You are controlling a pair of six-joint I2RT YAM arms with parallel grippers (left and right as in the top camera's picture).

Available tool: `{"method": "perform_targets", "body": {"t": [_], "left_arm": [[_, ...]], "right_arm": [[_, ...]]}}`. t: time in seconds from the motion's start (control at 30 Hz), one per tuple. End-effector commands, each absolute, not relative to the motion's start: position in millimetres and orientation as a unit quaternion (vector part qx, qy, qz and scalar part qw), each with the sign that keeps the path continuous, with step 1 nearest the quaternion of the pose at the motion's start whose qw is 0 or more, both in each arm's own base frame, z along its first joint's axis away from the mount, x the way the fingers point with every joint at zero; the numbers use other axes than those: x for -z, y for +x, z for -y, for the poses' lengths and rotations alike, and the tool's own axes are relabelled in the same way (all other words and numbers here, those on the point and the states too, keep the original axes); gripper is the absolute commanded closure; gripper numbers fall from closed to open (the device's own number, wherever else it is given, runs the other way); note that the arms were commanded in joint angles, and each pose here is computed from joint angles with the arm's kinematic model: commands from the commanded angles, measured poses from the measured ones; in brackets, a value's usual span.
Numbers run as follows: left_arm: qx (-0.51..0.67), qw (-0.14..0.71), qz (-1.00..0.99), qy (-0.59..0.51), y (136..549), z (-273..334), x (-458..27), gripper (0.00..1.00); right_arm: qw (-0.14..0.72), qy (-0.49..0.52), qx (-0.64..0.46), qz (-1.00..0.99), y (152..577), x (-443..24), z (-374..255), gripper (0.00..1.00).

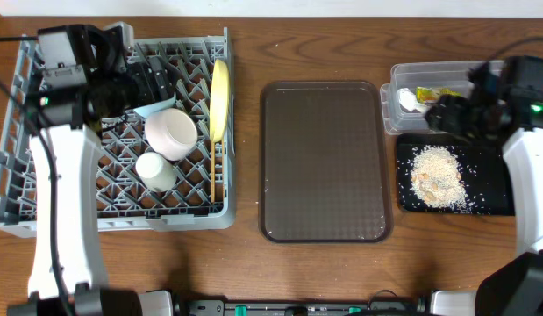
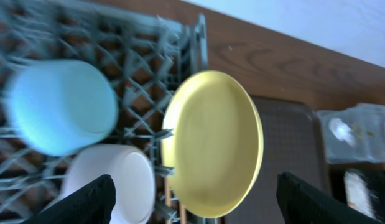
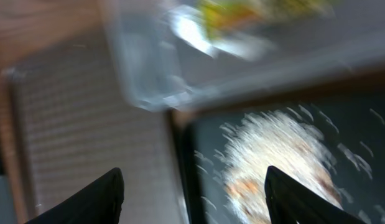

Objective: Sort waste into correct bins and load items into the dishwasher rack

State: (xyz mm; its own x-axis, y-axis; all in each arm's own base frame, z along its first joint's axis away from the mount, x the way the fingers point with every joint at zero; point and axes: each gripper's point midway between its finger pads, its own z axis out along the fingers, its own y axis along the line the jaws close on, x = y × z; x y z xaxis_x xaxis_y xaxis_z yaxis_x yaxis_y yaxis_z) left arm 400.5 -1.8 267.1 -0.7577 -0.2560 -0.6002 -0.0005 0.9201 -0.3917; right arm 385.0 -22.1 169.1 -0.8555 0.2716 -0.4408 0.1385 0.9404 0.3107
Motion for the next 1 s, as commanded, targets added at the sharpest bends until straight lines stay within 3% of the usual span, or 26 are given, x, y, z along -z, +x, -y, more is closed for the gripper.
{"method": "perform_targets", "body": {"t": [0.0,0.17,0.3,0.43,0.6,0.87,0.9,0.97], "left_arm": [[0.085,0.337,-0.934,-0.079,393.4,-15.2,-261.7,0.16],[0.061,0.248,-0.964,-0.080,359.0,-6.1,-233.4,0.15],[0.063,0.168,-0.978,-0.107,322.7,-5.5,-217.2,0.15],[0.058,0.143,-0.983,-0.102,299.3,-4.6,-213.6,0.15],[0.055,0.201,-0.975,-0.076,278.7,-3.2,-223.9,0.15],[0.034,0.385,-0.920,-0.066,230.8,-6.3,-249.6,0.15],[0.034,0.406,-0.911,-0.065,225.5,-5.9,-253.6,0.03],[0.034,0.442,-0.894,-0.062,214.0,-5.0,-263.2,0.03]], "right_arm": [[0.284,0.015,-0.156,-0.946,396.8,-186.8,-20.1,0.24],[0.272,-0.035,-0.112,-0.955,392.2,-179.9,-40.1,0.17],[0.224,-0.023,-0.106,-0.968,371.5,-167.8,-39.9,0.01],[0.171,-0.010,-0.099,-0.980,346.9,-157.6,-35.5,0.01],[0.178,0.012,-0.083,-0.980,330.8,-162.8,-28.6,0.01],[0.353,0.005,-0.064,-0.934,303.0,-196.9,-21.1,0.01],[0.373,0.007,-0.055,-0.926,298.7,-200.1,-17.5,0.01],[0.400,0.013,-0.038,-0.915,290.6,-204.7,-11.2,0.01]]}}
